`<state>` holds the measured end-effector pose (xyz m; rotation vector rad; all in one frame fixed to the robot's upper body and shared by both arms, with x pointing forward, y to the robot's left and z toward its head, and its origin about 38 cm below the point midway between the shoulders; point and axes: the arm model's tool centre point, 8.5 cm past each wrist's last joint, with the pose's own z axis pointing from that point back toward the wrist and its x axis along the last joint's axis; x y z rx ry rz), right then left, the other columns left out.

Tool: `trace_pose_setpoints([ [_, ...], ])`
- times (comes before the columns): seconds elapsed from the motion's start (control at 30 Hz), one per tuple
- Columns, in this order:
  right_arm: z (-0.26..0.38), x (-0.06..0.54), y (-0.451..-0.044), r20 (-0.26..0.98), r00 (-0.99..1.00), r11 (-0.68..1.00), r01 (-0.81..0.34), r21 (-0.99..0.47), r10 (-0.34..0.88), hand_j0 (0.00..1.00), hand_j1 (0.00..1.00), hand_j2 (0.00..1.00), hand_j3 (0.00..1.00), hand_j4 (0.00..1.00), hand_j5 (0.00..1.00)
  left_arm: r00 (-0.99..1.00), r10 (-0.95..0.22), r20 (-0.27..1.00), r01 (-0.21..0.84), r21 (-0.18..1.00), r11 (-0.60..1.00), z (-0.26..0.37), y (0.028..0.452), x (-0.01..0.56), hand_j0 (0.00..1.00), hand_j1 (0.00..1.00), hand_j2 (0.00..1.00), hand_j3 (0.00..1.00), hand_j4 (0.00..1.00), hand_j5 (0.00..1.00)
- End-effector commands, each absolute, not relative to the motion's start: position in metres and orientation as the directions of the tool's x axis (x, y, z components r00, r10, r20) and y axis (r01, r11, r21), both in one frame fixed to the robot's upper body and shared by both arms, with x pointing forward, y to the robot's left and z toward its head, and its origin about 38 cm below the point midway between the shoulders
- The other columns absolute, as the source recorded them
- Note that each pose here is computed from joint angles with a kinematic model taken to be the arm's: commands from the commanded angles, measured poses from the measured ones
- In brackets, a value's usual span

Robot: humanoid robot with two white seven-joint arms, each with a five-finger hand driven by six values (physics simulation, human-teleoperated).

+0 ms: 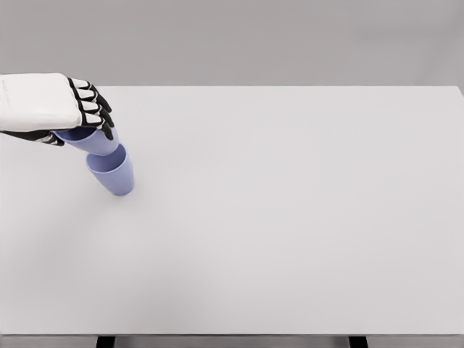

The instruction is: Place the right cup on the left cup with left arm

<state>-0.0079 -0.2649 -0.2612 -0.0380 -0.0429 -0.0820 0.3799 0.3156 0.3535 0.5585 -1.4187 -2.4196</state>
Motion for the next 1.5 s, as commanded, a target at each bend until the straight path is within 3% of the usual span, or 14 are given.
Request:
trace_pose_setpoints([
  [0.0,-0.261,-0.008,-0.265,0.045,0.996,0.996,0.083,-0.036,-0.081,1.00,1.00,1.00,1.00,1.00,1.00,-0.887,-0.424,-0.183,0.045,0.879,-0.474,0.354,0.314,0.379,0.68,0.68,0.68,0.68,0.68,0.68],
  [1.47,-0.261,-0.008,-0.265,0.045,0.996,0.996,0.083,-0.036,-0.081,1.00,1.00,1.00,1.00,1.00,1.00,-0.894,-0.422,-0.149,0.087,0.867,-0.490,0.332,0.313,0.385,0.68,0.68,0.68,0.68,0.68,0.68],
])
